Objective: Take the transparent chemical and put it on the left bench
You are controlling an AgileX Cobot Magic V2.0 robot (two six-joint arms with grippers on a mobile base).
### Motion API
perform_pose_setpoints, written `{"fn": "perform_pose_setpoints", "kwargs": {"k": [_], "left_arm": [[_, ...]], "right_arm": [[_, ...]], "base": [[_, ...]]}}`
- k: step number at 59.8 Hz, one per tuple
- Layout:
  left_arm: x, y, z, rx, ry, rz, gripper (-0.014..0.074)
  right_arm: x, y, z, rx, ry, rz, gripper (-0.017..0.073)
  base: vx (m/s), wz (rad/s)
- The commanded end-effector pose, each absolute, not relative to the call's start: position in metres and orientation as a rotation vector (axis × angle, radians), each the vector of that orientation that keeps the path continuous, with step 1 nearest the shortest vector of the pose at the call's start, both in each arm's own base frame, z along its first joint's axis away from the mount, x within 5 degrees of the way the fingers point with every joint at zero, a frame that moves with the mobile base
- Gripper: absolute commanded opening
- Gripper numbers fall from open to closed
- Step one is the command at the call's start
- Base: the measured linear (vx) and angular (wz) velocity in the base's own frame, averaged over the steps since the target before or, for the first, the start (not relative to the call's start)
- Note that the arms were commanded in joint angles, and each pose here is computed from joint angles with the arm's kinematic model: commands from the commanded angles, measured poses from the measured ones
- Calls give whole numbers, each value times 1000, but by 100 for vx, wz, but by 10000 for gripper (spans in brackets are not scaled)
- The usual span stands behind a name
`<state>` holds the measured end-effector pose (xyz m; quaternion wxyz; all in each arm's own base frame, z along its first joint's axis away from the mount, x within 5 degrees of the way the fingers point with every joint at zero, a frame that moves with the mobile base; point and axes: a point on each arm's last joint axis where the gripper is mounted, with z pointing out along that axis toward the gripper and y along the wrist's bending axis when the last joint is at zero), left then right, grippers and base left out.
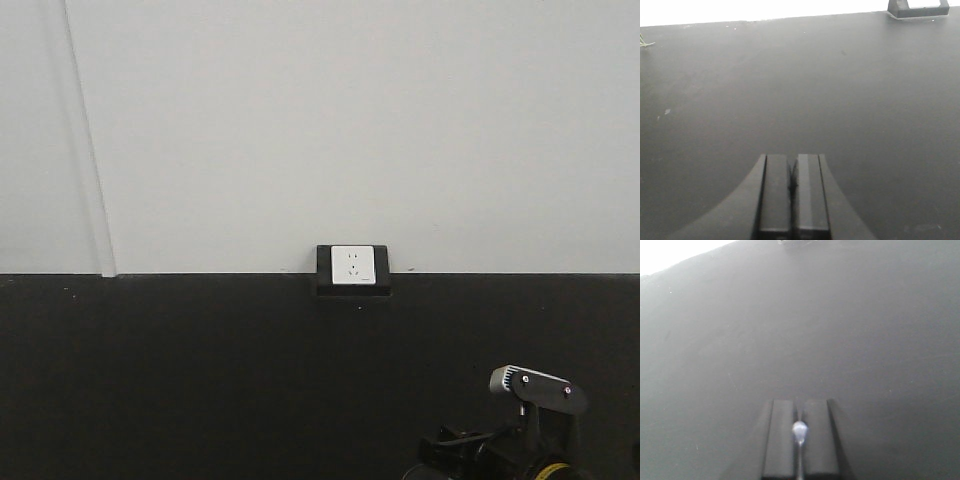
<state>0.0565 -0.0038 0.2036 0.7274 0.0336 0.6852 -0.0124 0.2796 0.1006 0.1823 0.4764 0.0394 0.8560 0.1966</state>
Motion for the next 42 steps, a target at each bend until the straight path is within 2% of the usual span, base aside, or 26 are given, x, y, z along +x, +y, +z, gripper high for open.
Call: {"fn": "perform_pose_setpoints", "kwargs": {"k": [1,25,42], "left_arm": [[55,-4,206,64,1429,-35,-3],[55,-4,206,64,1429,-35,-3],[55,-4,206,64,1429,-35,-3]], "right_arm": [[286,104,206,58,1953,509,-10],[268,105,254,-162,1767,493,-4],[231,97,312,-329,1551,439,-4]], "base": [[0,0],[0,0],[0,0]]}}
